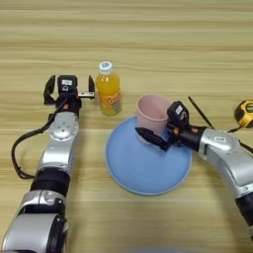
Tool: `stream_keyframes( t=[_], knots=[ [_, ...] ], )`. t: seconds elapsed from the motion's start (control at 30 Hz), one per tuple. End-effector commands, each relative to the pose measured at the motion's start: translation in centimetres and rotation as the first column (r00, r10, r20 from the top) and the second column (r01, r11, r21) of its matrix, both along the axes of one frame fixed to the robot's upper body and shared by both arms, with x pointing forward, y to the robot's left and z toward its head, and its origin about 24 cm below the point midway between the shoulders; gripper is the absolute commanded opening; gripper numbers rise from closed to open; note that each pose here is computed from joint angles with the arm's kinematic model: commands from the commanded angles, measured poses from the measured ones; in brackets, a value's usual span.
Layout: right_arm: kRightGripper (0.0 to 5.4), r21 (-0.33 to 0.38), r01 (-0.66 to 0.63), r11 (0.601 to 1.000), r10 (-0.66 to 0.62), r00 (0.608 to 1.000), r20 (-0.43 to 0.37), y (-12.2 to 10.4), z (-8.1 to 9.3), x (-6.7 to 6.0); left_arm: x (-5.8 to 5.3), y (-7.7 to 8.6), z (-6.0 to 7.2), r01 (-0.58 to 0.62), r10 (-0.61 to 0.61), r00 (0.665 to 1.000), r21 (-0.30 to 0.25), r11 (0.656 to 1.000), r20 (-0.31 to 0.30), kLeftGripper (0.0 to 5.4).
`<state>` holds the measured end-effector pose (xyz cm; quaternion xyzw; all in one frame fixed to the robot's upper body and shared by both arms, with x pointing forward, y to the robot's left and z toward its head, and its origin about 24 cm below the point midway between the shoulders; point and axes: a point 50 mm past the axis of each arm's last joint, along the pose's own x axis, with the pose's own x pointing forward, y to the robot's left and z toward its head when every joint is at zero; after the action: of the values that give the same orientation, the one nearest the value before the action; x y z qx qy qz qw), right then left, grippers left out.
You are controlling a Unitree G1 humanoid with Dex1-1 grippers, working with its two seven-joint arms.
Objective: Move the objects on the table
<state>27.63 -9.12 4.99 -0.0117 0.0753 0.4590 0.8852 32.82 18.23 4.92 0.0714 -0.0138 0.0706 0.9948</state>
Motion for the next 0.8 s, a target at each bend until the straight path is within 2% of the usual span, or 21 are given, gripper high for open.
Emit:
stream_keyframes(
  t=[0.03,0.17,0.3,0.53,0.8],
  knots=[
    [4.3,0.006,0.011,1.0,-0.011,0.999,0.034,0.0,0.6,0.4,0.1,-0.2,0.2,0.006,-0.006,1.0,0.014,1.0,0.0,5.4],
    [4.28,0.019,0.009,1.0,-0.01,0.999,0.052,0.0,1.1,0.3,0.1,-0.2,0.2,0.006,-0.006,1.0,0.015,1.0,0.0,5.4],
    [4.28,0.047,0.016,0.999,-0.02,0.996,0.089,-0.1,2.5,0.6,0.1,-0.2,0.2,0.006,-0.006,1.0,0.015,1.0,0.0,5.4],
    [4.28,0.097,0.068,0.993,-0.083,0.985,0.153,-0.5,5.0,2.1,0.0,-0.2,0.2,0.006,-0.006,1.0,0.015,1.0,0.0,5.4],
    [4.28,0.122,0.166,0.978,-0.188,0.962,0.199,-1.1,5.9,4.3,0.0,-0.2,0.2,0.007,-0.007,1.0,0.015,1.0,0.001,5.4]
  ],
)
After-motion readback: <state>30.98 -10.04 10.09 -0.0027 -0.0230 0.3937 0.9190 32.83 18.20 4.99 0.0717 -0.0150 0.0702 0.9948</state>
